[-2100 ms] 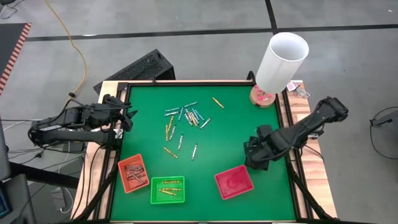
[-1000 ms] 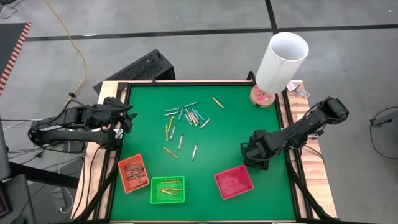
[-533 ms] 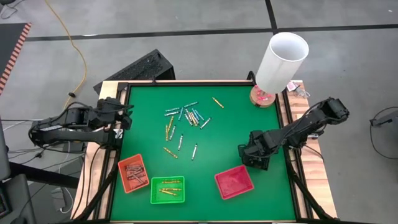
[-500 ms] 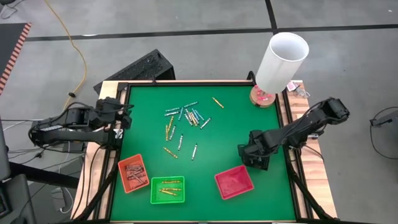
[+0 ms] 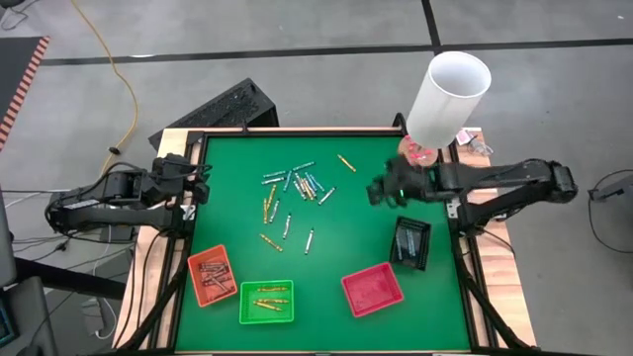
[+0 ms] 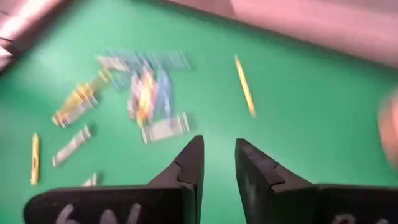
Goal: Sort crayons
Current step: Put the blue crayon into the black bin
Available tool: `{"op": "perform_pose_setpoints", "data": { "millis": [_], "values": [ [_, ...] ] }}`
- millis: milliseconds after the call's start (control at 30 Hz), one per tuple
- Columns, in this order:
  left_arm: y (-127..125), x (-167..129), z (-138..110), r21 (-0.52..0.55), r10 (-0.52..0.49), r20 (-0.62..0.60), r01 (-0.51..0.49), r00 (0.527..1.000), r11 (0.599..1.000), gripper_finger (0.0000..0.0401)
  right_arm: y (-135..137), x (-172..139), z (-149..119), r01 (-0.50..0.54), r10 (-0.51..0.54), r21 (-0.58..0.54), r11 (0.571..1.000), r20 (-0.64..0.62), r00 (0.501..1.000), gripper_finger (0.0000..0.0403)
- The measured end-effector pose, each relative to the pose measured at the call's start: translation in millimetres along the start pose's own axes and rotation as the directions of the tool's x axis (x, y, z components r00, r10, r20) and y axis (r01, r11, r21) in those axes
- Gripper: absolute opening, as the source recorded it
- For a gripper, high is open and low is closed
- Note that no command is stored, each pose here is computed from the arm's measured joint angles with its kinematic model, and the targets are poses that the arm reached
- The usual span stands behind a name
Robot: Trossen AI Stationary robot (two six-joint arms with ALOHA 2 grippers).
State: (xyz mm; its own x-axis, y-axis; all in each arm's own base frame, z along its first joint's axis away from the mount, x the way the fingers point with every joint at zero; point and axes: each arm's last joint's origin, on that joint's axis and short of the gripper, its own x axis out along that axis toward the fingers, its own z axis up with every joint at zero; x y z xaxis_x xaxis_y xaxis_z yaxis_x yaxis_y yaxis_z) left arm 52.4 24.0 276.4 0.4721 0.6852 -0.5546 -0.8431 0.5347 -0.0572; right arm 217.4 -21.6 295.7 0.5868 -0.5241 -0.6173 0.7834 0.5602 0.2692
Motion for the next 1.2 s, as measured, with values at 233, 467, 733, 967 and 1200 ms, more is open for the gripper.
{"op": "perform_pose_setpoints", "data": {
  "millis": [233, 467, 733, 967, 1200],
  "values": [
    [-0.2, 0.2, 0.4, -0.008, -0.002, -0.001, 0.002, 1.000, 1.000, 0.0223, 8.9, 73.2, 53.2, -0.237, 0.254, -0.125, 0.964, 0.145, 0.956, 0.0088],
    [-1.1, 0.2, 0.0, -0.144, -0.033, -0.021, 0.030, 0.999, 0.989, 0.0223, 9.2, 156.0, 50.3, -0.197, 0.127, -0.243, 0.950, -0.276, 0.953, 0.0088],
    [-1.5, 0.2, -0.8, -0.170, -0.052, -0.039, 0.045, 0.998, 0.984, 0.0223, 58.3, 202.7, 45.6, -0.260, 0.061, -0.407, 0.876, -0.441, 0.895, 0.0088],
    [-1.4, 0.2, -0.7, -0.131, -0.046, -0.036, 0.041, 0.998, 0.991, 0.0223, 79.7, 219.1, 42.8, -0.291, 0.056, -0.453, 0.843, -0.463, 0.885, 0.0088],
    [-1.4, 0.2, -0.8, -0.130, -0.047, -0.036, 0.042, 0.998, 0.991, 0.0223, 70.7, 234.2, 34.0, -0.256, 0.000, -0.444, 0.859, -0.500, 0.866, 0.0088]
  ]
}}
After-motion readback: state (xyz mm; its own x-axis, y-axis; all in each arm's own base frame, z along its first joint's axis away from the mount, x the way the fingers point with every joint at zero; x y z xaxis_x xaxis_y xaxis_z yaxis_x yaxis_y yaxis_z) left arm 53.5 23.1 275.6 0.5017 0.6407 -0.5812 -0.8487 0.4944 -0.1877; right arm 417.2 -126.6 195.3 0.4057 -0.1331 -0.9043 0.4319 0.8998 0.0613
